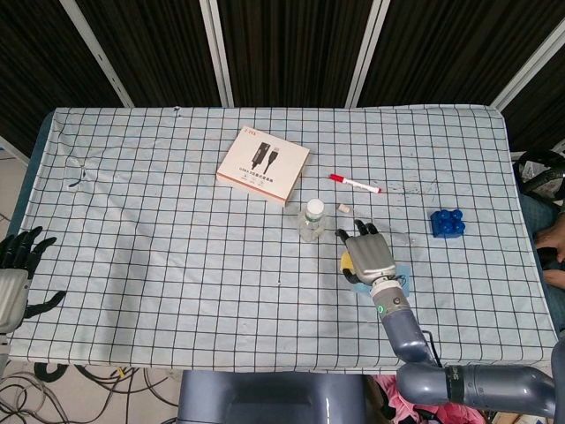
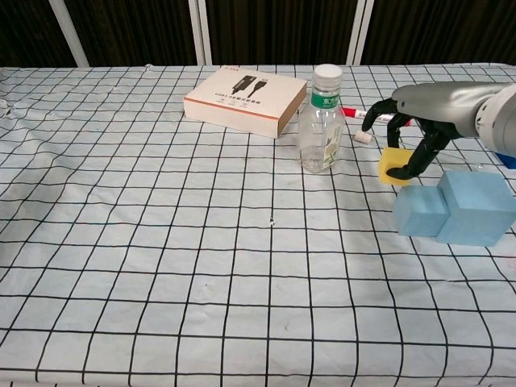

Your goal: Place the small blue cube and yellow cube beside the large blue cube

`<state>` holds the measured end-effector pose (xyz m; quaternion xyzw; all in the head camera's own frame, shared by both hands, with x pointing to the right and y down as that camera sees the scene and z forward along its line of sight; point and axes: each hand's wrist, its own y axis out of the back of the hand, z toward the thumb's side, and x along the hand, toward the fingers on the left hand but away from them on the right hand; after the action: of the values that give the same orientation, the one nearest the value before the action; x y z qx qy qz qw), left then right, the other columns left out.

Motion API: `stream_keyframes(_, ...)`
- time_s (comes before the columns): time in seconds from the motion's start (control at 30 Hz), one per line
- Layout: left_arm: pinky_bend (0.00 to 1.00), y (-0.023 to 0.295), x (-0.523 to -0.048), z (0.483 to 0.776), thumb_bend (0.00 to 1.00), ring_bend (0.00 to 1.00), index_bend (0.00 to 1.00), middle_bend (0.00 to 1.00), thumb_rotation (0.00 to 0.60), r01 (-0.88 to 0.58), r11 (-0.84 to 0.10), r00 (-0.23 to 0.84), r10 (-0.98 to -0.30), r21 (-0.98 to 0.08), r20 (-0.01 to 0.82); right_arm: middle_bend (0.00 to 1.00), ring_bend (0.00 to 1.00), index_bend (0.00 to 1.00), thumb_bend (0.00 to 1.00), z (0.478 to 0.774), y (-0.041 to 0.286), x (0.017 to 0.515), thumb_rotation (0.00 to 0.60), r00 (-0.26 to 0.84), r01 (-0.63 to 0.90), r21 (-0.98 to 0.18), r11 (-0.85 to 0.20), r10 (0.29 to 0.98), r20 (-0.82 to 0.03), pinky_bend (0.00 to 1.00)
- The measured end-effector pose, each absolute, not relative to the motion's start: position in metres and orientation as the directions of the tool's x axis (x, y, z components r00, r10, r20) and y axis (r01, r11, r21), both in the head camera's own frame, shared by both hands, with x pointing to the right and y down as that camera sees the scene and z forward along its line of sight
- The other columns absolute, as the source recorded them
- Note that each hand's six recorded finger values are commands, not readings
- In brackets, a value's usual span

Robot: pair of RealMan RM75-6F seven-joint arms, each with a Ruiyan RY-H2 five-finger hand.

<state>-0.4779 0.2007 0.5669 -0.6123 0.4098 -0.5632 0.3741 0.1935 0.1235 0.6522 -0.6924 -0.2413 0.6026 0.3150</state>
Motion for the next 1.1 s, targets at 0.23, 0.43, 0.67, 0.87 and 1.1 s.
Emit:
stream_keyframes(0.23,0.00,0.201,-0.478,0.567,0.15,0.00,0.16,0.04,0.600,-0.078,-0.385,0.028,-0.923,-0.920,0.384,0.48,0.06,0.20,0.28,0.658,0.135,0.181,0.600,0.182,-0.035,-0.721,-0.692,0.705,-0.685,0.11)
stream_keyframes(0.43,0.00,0.200,-0.479,0.567,0.15,0.00,0.16,0.04,0.600,-0.074,-0.380,0.024,-0.925,-0.922,0.379,0.47,0.06,0.20,0.28,0.665,0.140,0.180,0.600,0.202,-0.059,-0.733,-0.677,0.711,-0.673,0.11)
stream_keyframes(0.67,0.00,0.200,-0.479,0.567,0.15,0.00,0.16,0.04,0.600,-0.073,-0.381,0.021,-0.925,-0.922,0.380,0.47,0.06,0.20,0.28,0.670,0.146,0.180,0.600,0.235,-0.069,-0.762,-0.644,0.731,-0.640,0.11)
stream_keyframes(0.87,0.00,0.200,-0.479,0.567,0.15,0.00,0.17,0.04,0.600,-0.071,-0.382,0.020,-0.924,-0.922,0.381,0.47,0.06,0.20,0.27,0.675,0.158,0.178,0.600,0.268,-0.093,-0.779,-0.620,0.738,-0.619,0.11)
stream_keyframes(1.1,0.00,0.200,-0.479,0.568,0.15,0.00,0.17,0.04,0.600,-0.067,-0.385,0.020,-0.923,-0.920,0.385,0.47,0.06,0.20,0.27,0.682,0.164,0.181,0.600,0.262,-0.097,-0.772,-0.628,0.733,-0.628,0.11)
